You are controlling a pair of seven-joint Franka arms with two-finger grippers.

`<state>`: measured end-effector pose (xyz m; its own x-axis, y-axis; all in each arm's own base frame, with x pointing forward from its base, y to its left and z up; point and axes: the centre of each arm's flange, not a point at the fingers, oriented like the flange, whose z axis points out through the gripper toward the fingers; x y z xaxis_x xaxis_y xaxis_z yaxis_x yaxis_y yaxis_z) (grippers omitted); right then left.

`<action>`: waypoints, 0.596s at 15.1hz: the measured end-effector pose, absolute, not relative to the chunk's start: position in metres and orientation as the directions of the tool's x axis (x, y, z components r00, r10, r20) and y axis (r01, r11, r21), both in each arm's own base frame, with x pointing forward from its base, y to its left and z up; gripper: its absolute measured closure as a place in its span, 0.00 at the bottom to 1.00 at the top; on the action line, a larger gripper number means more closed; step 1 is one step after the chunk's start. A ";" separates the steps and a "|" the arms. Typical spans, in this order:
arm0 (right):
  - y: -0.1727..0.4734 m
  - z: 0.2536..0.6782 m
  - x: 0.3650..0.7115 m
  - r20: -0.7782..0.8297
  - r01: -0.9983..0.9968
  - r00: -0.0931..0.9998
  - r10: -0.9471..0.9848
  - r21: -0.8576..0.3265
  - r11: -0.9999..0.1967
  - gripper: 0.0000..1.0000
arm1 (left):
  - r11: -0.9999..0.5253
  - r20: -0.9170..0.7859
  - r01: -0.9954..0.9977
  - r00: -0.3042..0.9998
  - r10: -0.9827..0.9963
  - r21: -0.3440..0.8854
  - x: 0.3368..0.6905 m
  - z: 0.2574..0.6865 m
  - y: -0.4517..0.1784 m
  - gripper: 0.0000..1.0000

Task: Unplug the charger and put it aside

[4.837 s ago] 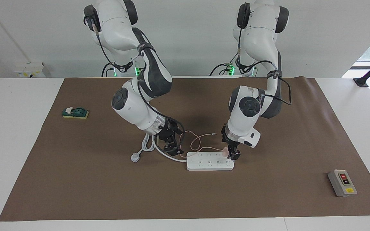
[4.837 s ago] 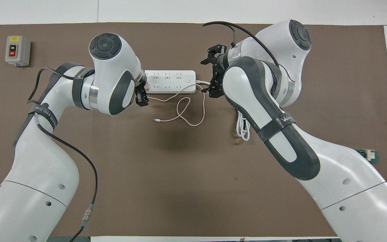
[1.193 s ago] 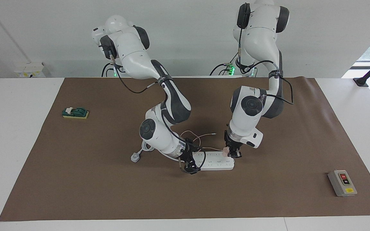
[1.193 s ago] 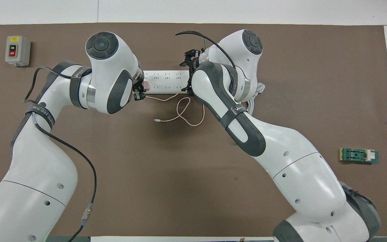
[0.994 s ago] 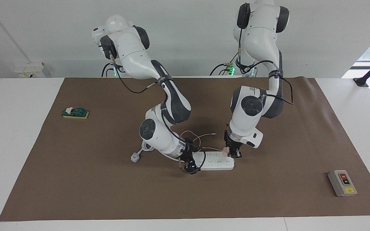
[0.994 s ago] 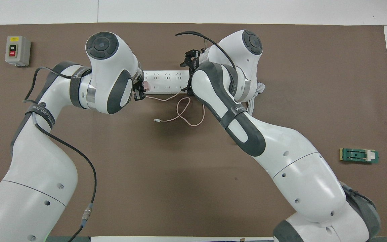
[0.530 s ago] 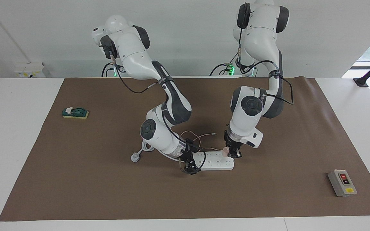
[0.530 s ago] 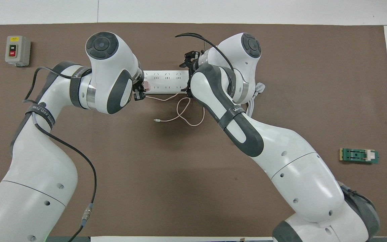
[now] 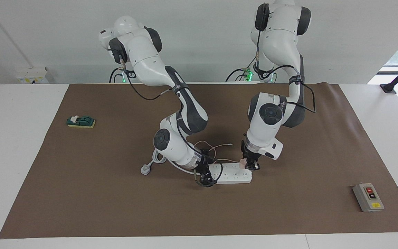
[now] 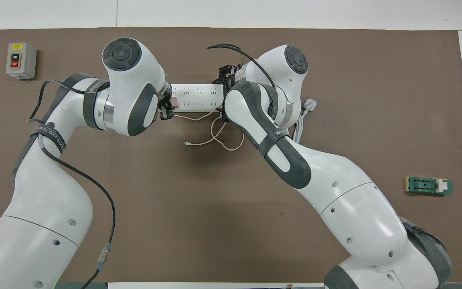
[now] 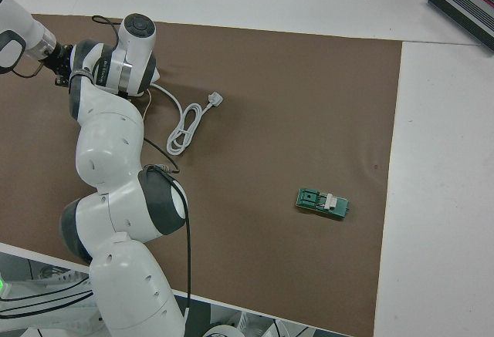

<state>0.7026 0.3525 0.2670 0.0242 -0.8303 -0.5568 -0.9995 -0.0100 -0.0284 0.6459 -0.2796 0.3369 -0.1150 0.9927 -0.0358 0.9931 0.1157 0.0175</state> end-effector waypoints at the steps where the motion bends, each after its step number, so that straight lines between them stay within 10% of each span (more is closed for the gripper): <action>1: 0.353 0.267 0.702 -0.561 -1.000 0.020 -0.827 -0.025 -0.006 0.00 | 0.116 -0.036 0.993 -0.115 0.993 0.018 0.646 0.337 -0.280 0.66; 9: 0.353 0.275 0.703 -0.570 -1.000 0.019 -0.821 -0.029 -0.002 0.00 | 0.116 -0.036 0.993 -0.115 0.993 0.018 0.646 0.337 -0.280 0.66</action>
